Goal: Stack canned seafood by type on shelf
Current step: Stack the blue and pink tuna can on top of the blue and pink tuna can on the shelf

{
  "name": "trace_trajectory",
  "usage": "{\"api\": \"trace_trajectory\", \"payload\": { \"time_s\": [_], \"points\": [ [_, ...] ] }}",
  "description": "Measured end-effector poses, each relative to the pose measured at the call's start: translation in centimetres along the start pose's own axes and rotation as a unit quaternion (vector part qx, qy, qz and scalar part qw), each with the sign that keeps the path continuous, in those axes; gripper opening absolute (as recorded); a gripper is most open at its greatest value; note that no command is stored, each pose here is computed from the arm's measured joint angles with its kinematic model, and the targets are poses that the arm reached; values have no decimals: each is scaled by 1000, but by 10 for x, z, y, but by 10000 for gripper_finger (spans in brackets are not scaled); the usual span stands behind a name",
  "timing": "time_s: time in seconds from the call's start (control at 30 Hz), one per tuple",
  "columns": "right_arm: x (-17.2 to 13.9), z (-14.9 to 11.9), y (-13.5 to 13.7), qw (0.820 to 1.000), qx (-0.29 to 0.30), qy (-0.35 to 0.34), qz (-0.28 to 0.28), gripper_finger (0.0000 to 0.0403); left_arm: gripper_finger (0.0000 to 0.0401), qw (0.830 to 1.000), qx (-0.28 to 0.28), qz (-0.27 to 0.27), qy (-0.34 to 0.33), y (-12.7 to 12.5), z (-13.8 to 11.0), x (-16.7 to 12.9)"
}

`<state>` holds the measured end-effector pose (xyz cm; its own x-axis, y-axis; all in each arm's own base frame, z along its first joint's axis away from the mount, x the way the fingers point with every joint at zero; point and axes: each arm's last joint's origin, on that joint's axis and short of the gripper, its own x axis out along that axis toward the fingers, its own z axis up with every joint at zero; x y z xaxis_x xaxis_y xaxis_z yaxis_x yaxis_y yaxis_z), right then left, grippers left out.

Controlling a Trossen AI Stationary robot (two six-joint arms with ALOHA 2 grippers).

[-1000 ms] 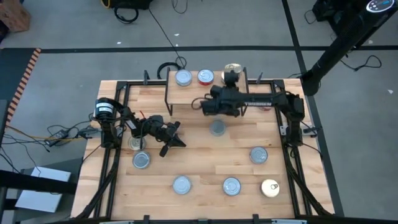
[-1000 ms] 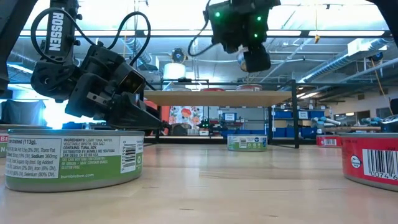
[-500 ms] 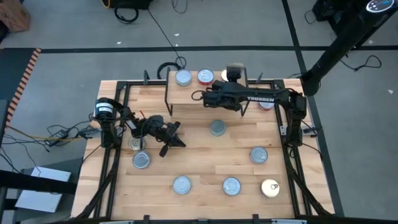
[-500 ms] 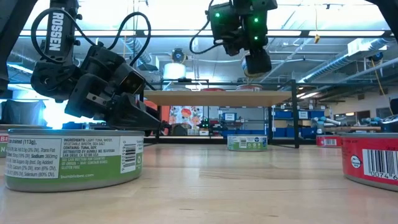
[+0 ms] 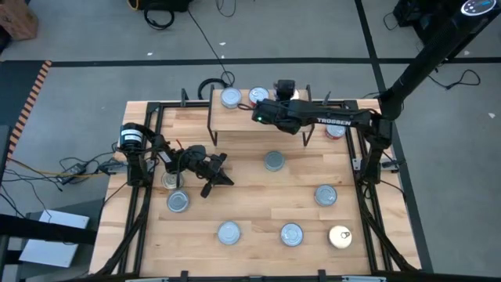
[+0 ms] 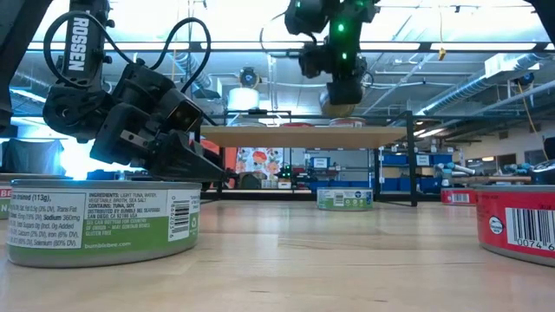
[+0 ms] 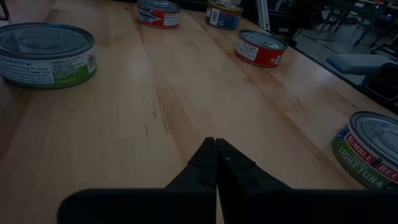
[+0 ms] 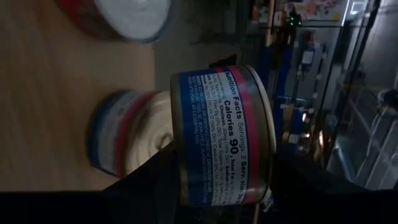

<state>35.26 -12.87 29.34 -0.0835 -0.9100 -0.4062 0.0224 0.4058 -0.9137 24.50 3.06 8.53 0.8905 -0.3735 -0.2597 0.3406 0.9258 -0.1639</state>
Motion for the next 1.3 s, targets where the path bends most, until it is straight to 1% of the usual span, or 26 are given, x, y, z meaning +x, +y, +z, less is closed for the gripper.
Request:
{"api": "trace_trajectory", "payload": {
  "time_s": [0.07, 0.23, 0.57, 0.67, 0.73, 0.83, 1.17, 1.3],
  "points": [
    [5, -1, 6, 1000, -13, 9, -6, 200, 1, 1000, 0, 0, 0, 0, 0, 0],
    [11, -4, 12, 999, -20, 24, -20, 200, 1, 1000, 0, 0, 0, 0, 0, 0],
    [15, -4, 12, 1000, -12, 21, -7, 202, 1, 1000, 0, 0, 0, 0, 0, 0],
    [16, -5, 12, 1000, -5, 21, -3, 238, 1, 1000, 0, 0, 0, 0, 0, 0],
    [17, -5, 13, 1000, -1, 17, 10, 266, 1, 1000, 0, 0, 0, 0, 0, 0],
    [17, -5, 14, 1000, -2, 17, 11, 288, 1, 1000, 0, 0, 0, 0, 0, 0],
    [17, -5, 14, 1000, -11, 16, 15, 296, 1, 1000, -1, -1, 0, 0, 0, 0],
    [17, -6, 13, 1000, -9, 17, 20, 299, 1, 1000, -2, -14, 0, -1, 0, 0]
  ]
}}
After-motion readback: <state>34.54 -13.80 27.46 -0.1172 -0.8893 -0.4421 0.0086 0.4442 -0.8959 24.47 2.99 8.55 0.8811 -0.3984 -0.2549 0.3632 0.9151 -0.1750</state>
